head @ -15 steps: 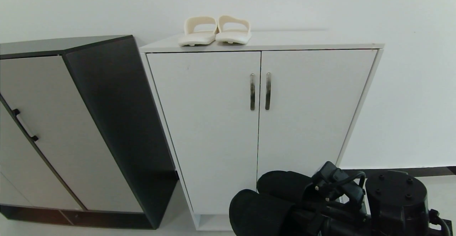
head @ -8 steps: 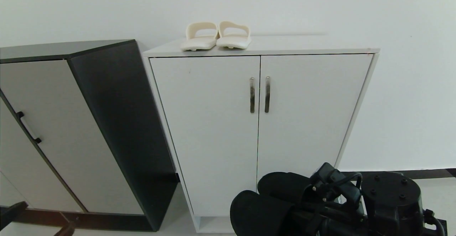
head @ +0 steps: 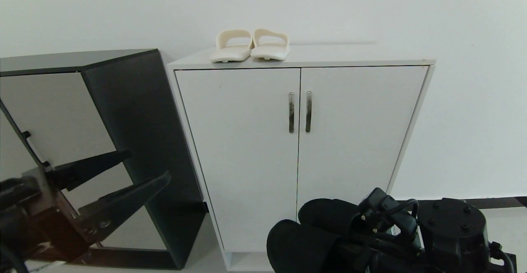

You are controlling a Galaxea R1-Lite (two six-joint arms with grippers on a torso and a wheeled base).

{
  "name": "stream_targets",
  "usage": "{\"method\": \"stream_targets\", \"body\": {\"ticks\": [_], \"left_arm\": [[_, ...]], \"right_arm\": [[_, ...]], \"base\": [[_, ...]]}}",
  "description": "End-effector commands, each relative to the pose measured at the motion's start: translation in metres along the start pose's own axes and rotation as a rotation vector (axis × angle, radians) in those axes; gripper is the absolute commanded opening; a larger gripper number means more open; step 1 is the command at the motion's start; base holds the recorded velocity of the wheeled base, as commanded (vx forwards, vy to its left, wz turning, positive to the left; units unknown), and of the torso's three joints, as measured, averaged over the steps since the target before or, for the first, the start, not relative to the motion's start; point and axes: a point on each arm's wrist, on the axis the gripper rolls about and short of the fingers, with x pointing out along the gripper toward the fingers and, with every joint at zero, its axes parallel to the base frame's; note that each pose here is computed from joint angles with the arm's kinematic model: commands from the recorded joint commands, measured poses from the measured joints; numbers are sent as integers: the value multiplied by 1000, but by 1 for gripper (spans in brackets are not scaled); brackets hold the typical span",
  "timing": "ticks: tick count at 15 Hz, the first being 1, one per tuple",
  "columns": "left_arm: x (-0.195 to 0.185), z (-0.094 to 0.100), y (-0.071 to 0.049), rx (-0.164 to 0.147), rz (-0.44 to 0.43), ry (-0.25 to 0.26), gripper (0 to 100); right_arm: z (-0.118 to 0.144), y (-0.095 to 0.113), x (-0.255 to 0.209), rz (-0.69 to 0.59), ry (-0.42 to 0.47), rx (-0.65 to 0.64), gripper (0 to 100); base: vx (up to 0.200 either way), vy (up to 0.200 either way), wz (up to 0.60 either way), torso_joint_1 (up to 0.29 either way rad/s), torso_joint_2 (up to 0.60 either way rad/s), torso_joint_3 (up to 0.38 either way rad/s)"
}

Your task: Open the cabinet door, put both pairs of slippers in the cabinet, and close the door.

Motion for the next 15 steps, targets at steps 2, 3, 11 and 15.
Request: {"method": "stream_targets", "body": {"ticks": [2,3,11,15], "left_arm": [[66,8,-10,-6,-106,90,100],[82,11,-14,-7,-136,97,100],[194,35,-55,-34,-382,61,100],[221,48,-61,-133,-530,85,100]], "right_arm": [[-1,-1,0,-2,3,0,0],[0,-1,0,-2,3,-1,0],[-2,-6,2,-22,12,11,0],[-1,-7,1,-25,5,14,0]], "base": [[0,0,0,-9,116,82],[0,0,0,-12,261,90],[0,0,0,1,37,12],[0,0,0,0,0,0]]}}
